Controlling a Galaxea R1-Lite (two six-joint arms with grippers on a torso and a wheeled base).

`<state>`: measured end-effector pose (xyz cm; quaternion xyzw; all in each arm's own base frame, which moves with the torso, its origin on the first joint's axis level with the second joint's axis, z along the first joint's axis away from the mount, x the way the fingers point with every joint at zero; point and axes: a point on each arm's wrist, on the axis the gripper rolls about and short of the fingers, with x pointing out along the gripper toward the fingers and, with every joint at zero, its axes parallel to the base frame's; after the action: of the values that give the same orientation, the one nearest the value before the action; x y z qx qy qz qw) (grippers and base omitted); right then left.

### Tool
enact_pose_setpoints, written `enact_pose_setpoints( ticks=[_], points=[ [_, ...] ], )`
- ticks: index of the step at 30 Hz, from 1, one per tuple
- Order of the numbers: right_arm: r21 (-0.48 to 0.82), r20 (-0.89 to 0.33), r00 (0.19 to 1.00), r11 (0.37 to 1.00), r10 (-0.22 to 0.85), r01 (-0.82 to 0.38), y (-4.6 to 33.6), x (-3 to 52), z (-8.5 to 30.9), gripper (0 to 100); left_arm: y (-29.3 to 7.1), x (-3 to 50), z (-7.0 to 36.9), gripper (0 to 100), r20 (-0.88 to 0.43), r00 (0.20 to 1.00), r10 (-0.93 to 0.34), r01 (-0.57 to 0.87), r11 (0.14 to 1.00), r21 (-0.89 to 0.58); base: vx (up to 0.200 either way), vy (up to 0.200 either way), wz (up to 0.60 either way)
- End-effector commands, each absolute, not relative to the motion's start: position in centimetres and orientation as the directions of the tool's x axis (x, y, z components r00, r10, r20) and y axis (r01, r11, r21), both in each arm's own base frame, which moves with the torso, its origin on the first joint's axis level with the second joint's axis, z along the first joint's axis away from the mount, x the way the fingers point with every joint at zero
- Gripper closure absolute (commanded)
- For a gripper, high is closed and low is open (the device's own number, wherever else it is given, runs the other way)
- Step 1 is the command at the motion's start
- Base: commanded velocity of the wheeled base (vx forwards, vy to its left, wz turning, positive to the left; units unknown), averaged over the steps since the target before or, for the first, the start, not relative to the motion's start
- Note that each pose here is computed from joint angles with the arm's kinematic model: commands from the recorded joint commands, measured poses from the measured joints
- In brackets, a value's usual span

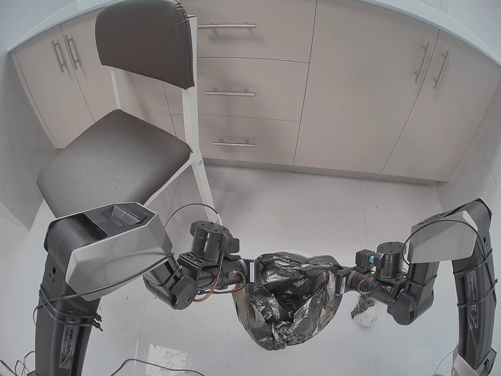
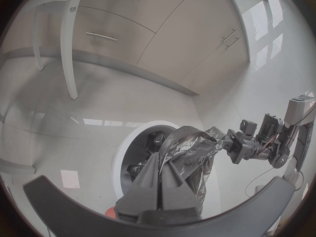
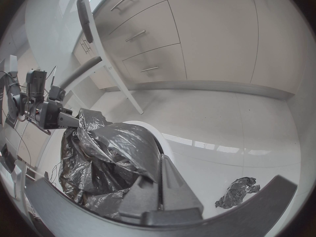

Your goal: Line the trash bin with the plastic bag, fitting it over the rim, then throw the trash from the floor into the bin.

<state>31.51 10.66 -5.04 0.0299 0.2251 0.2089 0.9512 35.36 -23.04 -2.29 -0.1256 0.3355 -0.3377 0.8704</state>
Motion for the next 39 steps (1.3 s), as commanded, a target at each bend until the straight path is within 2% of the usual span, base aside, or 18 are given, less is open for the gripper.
enact_pose_setpoints(
  ticks=[1, 30, 31, 39],
  points=[
    [0.137, -0.413, 0.827, 0.923, 0.383, -0.359, 9.9, 32.7, -5.1, 100, -23.2, 35.6, -2.7, 100, -0.509, 0.563, -0.651, 0.487, 0.759, -0.432, 0.0, 0.0, 0.0],
    [0.072, -0.415, 0.811, 0.904, 0.411, -0.421, 11.3, 33.3, -5.4, 100, -23.2, 35.7, -2.9, 100, -0.532, 0.59, -0.608, 0.45, 0.794, -0.409, 0.0, 0.0, 0.0],
    [0.072, -0.415, 0.811, 0.904, 0.411, -0.421, 11.3, 33.4, -5.4, 100, -23.2, 35.8, -2.8, 0, -0.531, 0.589, -0.609, 0.451, 0.793, -0.409, 0.0, 0.0, 0.0],
    [0.069, -0.39, 0.821, 0.902, 0.417, -0.426, 11.9, 34.6, -5.6, 100, -22.9, 36.4, -2.7, 0, -0.531, 0.599, -0.6, 0.436, 0.8, -0.413, 0.0, 0.0, 0.0]
  ],
)
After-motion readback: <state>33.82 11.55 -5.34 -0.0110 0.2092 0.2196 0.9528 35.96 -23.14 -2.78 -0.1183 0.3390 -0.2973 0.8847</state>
